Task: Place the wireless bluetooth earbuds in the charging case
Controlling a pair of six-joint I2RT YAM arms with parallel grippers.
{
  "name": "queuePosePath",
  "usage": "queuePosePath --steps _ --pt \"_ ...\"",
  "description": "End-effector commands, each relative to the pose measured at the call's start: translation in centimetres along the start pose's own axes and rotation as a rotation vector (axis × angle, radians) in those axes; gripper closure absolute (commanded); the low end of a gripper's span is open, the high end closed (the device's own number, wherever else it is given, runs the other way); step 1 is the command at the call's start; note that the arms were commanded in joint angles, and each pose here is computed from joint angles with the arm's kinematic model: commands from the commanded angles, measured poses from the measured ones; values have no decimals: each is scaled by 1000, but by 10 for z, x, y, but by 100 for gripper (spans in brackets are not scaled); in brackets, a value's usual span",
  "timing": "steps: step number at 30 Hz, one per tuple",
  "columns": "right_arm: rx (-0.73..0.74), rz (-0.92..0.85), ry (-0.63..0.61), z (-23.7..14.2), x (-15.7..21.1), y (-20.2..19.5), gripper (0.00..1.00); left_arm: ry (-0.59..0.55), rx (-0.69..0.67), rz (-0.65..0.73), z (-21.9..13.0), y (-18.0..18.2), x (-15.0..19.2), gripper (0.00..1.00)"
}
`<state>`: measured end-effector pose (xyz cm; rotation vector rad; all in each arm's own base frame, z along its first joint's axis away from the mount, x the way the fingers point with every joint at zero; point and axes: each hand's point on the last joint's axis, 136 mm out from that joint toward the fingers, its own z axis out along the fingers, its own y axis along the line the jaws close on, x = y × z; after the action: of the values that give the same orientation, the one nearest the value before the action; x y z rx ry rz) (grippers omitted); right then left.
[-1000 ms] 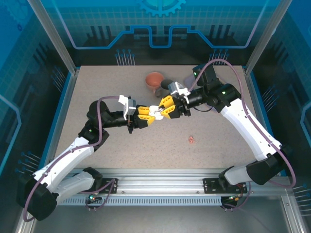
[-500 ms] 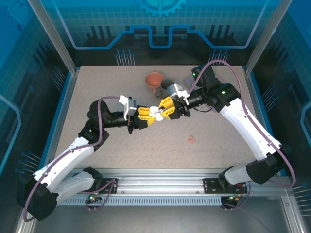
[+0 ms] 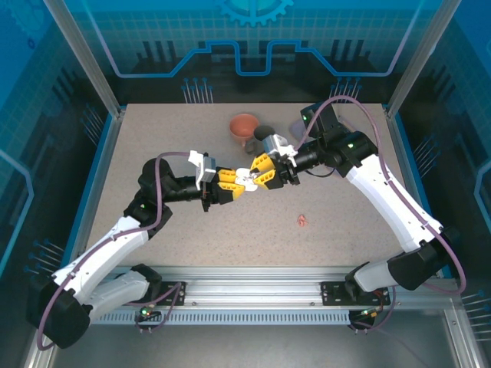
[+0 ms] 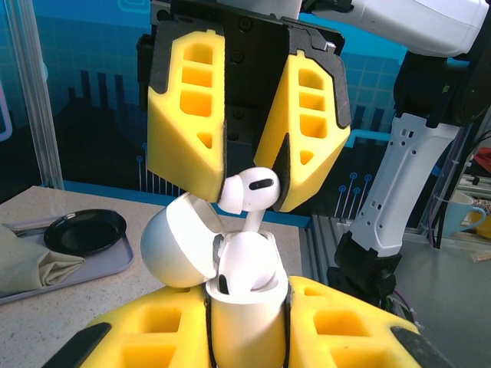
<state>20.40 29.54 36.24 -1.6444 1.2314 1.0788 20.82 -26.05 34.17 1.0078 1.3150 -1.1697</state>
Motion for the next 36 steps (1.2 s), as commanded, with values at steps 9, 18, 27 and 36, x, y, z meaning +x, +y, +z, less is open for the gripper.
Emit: queuePosePath --steps 9,18,27,36 --pt "-9 -33 16 3 0 5 66 -54 41 78 -2 -12 -29 100" --pt "-2 -39 7 3 -3 3 64 -52 40 77 -1 -12 -28 100" --pt "41 -59 -20 -5 -18 1 53 -47 33 72 0 -9 -26 100" --pt "175 -17 -34 -30 -27 -2 38 -41 22 75 -1 -8 -24 100"
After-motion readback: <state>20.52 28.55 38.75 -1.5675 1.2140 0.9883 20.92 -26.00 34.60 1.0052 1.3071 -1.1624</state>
